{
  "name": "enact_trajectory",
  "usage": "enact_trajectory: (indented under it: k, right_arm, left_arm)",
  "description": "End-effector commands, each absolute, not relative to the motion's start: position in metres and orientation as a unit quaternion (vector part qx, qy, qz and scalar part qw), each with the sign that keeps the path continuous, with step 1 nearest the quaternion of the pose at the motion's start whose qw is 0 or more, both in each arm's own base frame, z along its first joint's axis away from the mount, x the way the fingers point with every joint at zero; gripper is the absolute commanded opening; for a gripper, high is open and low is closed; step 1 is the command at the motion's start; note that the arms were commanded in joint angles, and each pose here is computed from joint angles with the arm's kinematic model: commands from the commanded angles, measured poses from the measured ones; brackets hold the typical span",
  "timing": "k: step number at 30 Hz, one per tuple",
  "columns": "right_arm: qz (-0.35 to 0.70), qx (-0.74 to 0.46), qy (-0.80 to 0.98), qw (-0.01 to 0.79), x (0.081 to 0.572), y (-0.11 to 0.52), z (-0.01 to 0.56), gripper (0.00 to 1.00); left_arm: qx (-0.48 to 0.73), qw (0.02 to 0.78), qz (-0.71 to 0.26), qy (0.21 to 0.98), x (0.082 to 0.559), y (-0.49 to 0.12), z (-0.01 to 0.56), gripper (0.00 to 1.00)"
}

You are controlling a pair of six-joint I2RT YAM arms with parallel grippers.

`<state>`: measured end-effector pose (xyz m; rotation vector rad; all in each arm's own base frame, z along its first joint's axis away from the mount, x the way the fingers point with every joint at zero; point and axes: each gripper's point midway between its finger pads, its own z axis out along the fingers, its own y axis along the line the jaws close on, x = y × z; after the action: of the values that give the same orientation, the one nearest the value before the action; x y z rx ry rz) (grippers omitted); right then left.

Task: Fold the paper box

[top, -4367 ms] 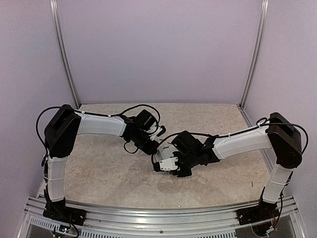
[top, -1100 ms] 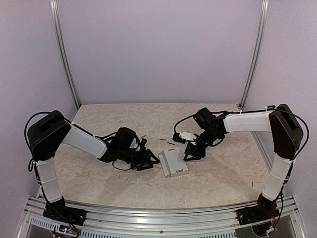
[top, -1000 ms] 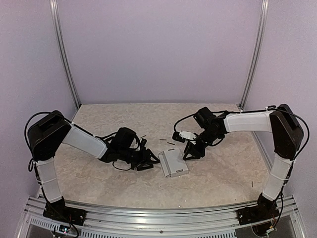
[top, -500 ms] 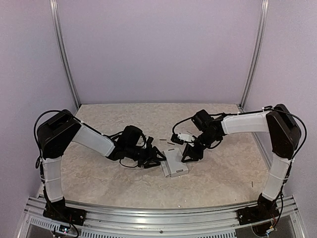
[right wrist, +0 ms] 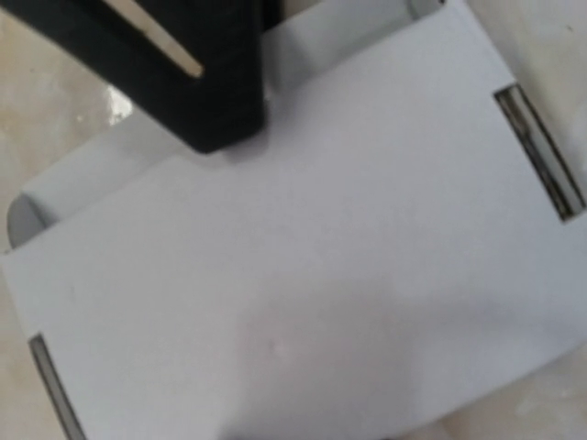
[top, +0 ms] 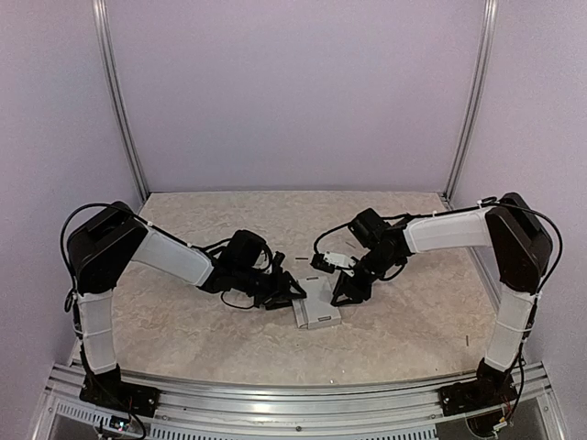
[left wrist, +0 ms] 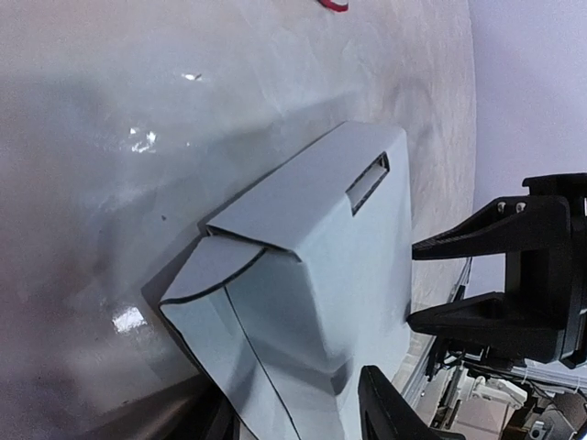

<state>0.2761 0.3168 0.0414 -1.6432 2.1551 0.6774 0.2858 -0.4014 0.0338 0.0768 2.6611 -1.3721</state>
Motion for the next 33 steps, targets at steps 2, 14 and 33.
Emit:
enact_trajectory:
  k: [2,14,33]
  right_arm:
    - [0.247,-0.584,0.763,0.128,0.251,0.323,0.017,0.35]
    - [0.263,-0.588,0.755,0.126,0.239,0.34,0.024,0.35]
    - [0.328,-0.582,0.734,0.121,0.224,0.353,0.041,0.36]
  left_arm:
    - [0.052,0.085,-0.415,0.904,0.287,-0.407,0.04,0.43]
    - [0.108,0.067,-0.303,0.944,0.282,-0.418,0.014,0.43]
    - [0.167,0.089,-0.162,0.968,0.277,-0.405,-0.026,0.36]
